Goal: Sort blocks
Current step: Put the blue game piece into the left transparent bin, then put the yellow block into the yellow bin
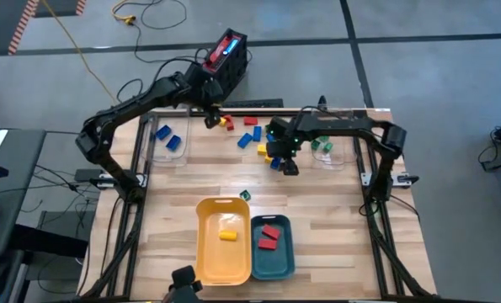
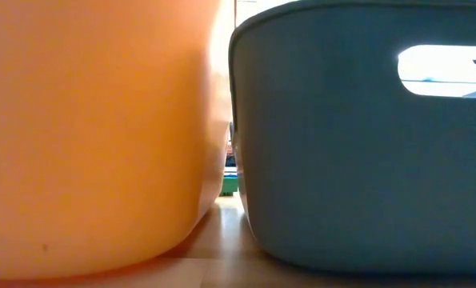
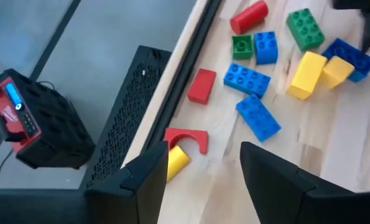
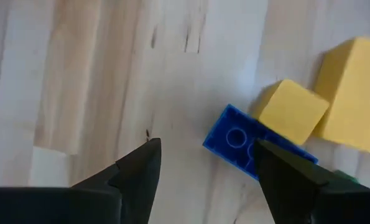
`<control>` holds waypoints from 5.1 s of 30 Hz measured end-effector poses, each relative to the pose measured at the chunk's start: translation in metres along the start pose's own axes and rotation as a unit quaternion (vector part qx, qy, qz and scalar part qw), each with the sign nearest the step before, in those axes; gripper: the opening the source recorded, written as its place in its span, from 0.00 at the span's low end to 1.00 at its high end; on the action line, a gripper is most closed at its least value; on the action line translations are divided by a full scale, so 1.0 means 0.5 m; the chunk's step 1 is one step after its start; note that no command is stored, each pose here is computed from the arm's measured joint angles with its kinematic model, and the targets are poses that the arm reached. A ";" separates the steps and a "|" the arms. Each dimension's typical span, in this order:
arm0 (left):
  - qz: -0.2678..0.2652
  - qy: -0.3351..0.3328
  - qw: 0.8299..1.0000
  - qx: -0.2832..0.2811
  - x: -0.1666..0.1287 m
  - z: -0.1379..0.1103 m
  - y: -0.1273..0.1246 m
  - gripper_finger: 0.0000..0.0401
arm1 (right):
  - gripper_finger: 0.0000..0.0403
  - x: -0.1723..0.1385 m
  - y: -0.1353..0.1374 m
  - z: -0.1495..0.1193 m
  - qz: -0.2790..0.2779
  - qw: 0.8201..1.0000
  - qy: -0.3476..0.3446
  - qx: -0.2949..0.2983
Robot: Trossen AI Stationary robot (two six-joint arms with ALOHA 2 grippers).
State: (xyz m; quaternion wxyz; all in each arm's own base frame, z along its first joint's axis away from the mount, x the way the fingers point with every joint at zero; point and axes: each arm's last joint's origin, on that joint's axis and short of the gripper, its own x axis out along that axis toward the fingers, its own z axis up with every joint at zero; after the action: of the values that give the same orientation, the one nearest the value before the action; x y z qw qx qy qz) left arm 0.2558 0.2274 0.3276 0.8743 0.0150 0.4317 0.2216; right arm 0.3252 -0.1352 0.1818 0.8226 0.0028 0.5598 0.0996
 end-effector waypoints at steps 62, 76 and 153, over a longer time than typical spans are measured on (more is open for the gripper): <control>-0.321 -0.056 0.902 -0.282 -0.012 0.021 -0.023 0.50 | 0.81 -0.280 0.073 0.141 -0.240 0.953 -0.165 -0.079; -0.353 -0.107 0.866 -0.337 -0.016 0.082 -0.070 0.73 | 0.81 -0.305 0.083 0.159 -0.273 0.939 -0.176 -0.108; -0.219 0.049 0.952 -0.209 -0.010 -0.034 -0.017 0.70 | 0.24 0.081 -0.074 0.122 -0.040 0.990 0.112 -0.070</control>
State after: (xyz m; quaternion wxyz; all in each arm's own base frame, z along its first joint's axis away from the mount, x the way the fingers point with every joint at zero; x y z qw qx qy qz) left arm 0.2432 0.2150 0.3189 0.8628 -0.2733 0.4107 0.1105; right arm 0.4018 -0.1583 0.1631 0.7560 -0.0884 0.6399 0.1055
